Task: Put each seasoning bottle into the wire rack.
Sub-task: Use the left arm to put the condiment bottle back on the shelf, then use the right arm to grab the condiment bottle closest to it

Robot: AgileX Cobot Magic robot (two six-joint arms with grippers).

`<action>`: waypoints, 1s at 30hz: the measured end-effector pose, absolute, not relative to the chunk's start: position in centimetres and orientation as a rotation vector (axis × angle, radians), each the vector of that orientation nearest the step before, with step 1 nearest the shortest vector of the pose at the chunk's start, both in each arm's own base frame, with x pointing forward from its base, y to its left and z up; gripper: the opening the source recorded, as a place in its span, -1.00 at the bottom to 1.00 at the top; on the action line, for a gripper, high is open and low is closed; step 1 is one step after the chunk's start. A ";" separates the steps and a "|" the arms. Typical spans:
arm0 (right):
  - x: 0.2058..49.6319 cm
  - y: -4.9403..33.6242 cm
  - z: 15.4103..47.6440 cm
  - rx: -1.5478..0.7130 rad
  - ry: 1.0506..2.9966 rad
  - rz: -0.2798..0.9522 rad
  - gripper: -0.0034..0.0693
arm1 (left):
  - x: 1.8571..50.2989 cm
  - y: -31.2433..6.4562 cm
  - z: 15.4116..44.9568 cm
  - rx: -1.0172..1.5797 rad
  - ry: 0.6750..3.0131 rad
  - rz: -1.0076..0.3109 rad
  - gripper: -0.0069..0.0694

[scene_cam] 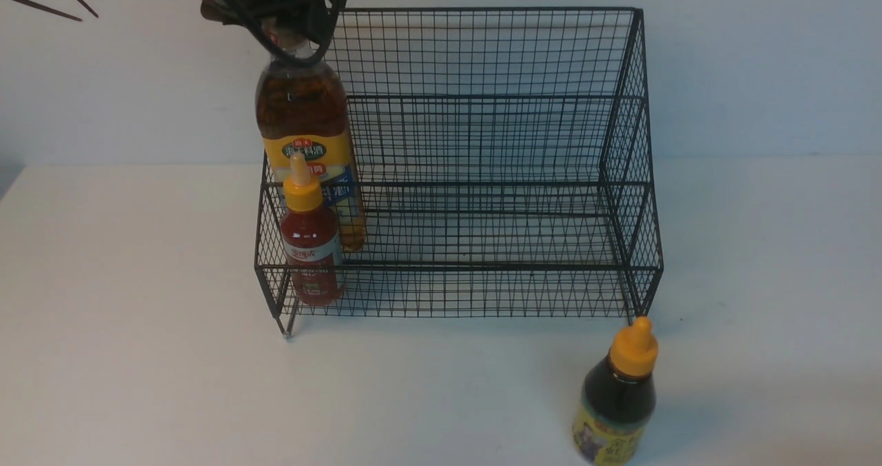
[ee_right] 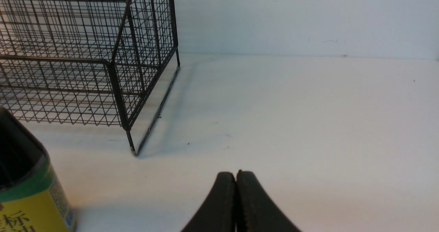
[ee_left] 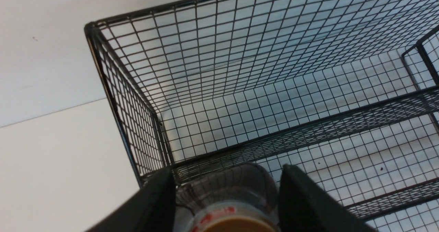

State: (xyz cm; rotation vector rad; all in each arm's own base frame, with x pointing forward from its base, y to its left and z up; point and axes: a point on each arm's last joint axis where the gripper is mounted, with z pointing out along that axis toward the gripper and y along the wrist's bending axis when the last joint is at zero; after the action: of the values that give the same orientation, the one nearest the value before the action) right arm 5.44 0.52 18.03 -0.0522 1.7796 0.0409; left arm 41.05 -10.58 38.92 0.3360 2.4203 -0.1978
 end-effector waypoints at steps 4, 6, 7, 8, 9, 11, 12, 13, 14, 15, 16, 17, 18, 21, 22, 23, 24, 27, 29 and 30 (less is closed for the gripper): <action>5.4 0.5 18.0 -0.052 1.780 0.041 -0.93 | 40.3 -10.4 39.7 0.340 2.422 -0.189 0.46; 5.4 0.5 18.0 -0.052 1.780 0.041 -0.93 | 39.9 -10.3 40.2 0.339 2.412 -0.190 0.51; 5.4 0.5 18.0 -0.052 1.780 0.041 -0.93 | 39.3 -10.1 41.0 0.340 2.402 -0.190 0.56; 5.4 0.5 18.0 -0.052 1.780 0.041 -0.93 | 39.1 -10.1 41.2 0.339 2.399 -0.191 0.56; 5.4 0.5 18.0 -0.052 1.780 0.041 -0.93 | 38.4 -9.9 42.1 0.338 2.387 -0.185 0.58; 5.4 0.5 18.0 -0.052 1.780 0.041 -0.93 | 37.8 -9.6 42.9 0.339 2.368 -0.171 0.58; 5.4 0.5 18.0 -0.052 1.780 0.041 -0.93 | 37.2 -9.4 43.7 0.338 2.349 -0.161 0.58; 5.4 0.5 18.0 -0.052 1.780 0.041 -0.93 | 36.3 -9.1 44.6 0.337 2.334 -0.150 0.58; 5.4 0.5 18.0 -0.052 1.780 0.041 -0.93 | 35.7 -8.9 45.2 0.336 2.322 -0.143 0.58; 5.4 0.5 18.0 -0.052 1.780 0.041 -0.93 | 35.0 -8.7 45.9 0.334 2.306 -0.138 0.58; 5.4 0.5 18.0 -0.052 1.780 0.041 -0.93 | 34.4 -8.5 46.6 0.332 2.289 -0.137 0.58; 5.4 0.5 18.0 -0.052 1.780 0.041 -0.93 | 33.6 -8.3 47.3 0.331 2.276 -0.135 0.58; 5.4 0.5 18.0 -0.052 1.780 0.041 -0.93 | 32.8 -8.1 47.9 0.330 2.266 -0.133 0.57; 5.4 0.5 18.0 -0.052 1.780 0.041 -0.93 | 30.9 -7.6 49.4 0.328 2.247 -0.131 0.51; 5.4 0.5 18.0 -0.052 1.780 0.041 -0.93 | 30.2 -7.5 49.8 0.328 2.242 -0.130 0.46; 5.4 0.5 18.0 -0.052 1.780 0.041 -0.93 | 29.6 -7.3 50.2 0.326 2.236 -0.124 0.37; 5.4 0.5 18.0 -0.052 1.780 0.041 -0.93 | 29.0 -7.1 50.7 0.324 2.223 -0.121 0.28; 5.4 0.5 18.0 -0.052 1.780 0.041 -0.93 | 26.5 -6.2 52.4 0.309 2.164 -0.082 -0.20; 5.4 0.5 18.0 -0.052 1.780 0.041 -0.93 | 25.2 -5.7 53.0 0.302 2.146 -0.062 -0.45; 5.4 0.5 18.0 -0.052 1.780 0.041 -0.93 | 24.6 -5.5 53.1 0.299 2.140 -0.051 -0.57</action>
State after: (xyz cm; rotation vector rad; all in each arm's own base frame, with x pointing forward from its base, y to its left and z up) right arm 5.44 0.52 18.03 -0.0522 1.7796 0.0409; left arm 24.57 -5.48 53.14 0.2989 2.1405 -0.0512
